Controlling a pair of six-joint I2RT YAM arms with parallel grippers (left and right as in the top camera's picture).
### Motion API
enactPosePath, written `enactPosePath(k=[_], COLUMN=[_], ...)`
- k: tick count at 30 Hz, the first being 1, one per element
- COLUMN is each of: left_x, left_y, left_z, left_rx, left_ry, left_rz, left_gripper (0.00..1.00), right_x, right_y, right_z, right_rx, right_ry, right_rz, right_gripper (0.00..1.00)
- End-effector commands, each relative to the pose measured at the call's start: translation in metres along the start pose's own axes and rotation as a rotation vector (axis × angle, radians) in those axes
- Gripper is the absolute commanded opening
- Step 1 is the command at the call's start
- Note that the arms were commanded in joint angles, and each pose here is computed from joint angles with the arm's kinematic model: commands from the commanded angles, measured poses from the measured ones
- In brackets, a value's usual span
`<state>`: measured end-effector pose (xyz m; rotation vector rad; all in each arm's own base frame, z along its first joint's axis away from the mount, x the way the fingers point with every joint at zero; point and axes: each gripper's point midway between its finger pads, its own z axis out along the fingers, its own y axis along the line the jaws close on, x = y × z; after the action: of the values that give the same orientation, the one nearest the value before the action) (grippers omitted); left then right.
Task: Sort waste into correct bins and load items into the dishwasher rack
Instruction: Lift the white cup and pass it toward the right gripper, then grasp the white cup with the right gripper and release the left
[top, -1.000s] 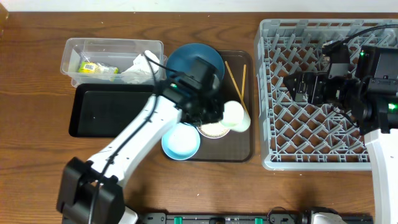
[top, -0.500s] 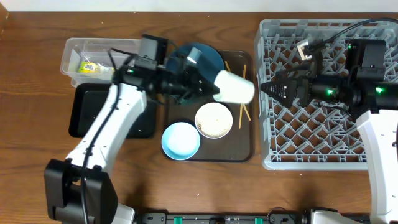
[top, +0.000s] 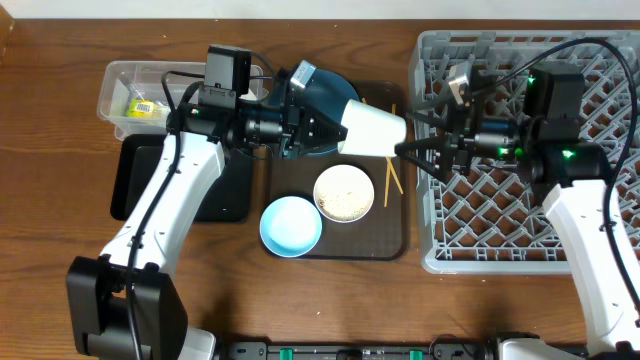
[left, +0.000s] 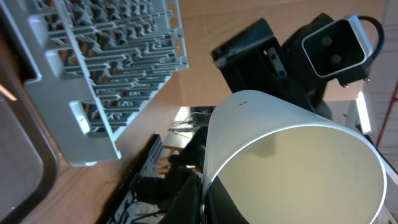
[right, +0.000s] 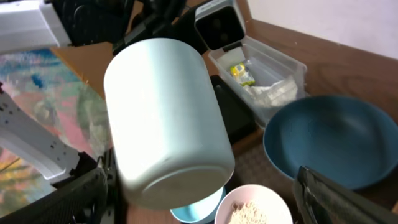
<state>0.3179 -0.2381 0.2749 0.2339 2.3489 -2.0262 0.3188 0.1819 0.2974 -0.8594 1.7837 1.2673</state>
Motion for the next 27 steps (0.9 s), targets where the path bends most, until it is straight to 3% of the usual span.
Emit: enactPosePath(k=[1,7,16,27], left_x=[0.004,0.007,0.007,0.007], left_y=[-0.020,-0.022,-0.021,-0.022], left_z=[-0.002,0.003,0.003,0.003], left_rx=[0.053,0.055,0.055,0.055], left_ry=[0.027,0.042,0.041,0.041], left_rz=[0.060,0.061,0.061,0.062], left_gripper=[0.06,0.06,0.06,0.06], right_x=[-0.002,-0.006,-0.004,-0.002], right_y=[0.014,0.028,0.031,0.035], right_z=[0.009,0.023,0.026,0.031], right_rx=[-0.067,-0.114,-0.126,-0.134], right_ry=[-0.004,0.003,0.009,0.021], right_rz=[0.034,-0.013,-0.010,-0.006], right_gripper=[0.93,0.82,0.75,0.79])
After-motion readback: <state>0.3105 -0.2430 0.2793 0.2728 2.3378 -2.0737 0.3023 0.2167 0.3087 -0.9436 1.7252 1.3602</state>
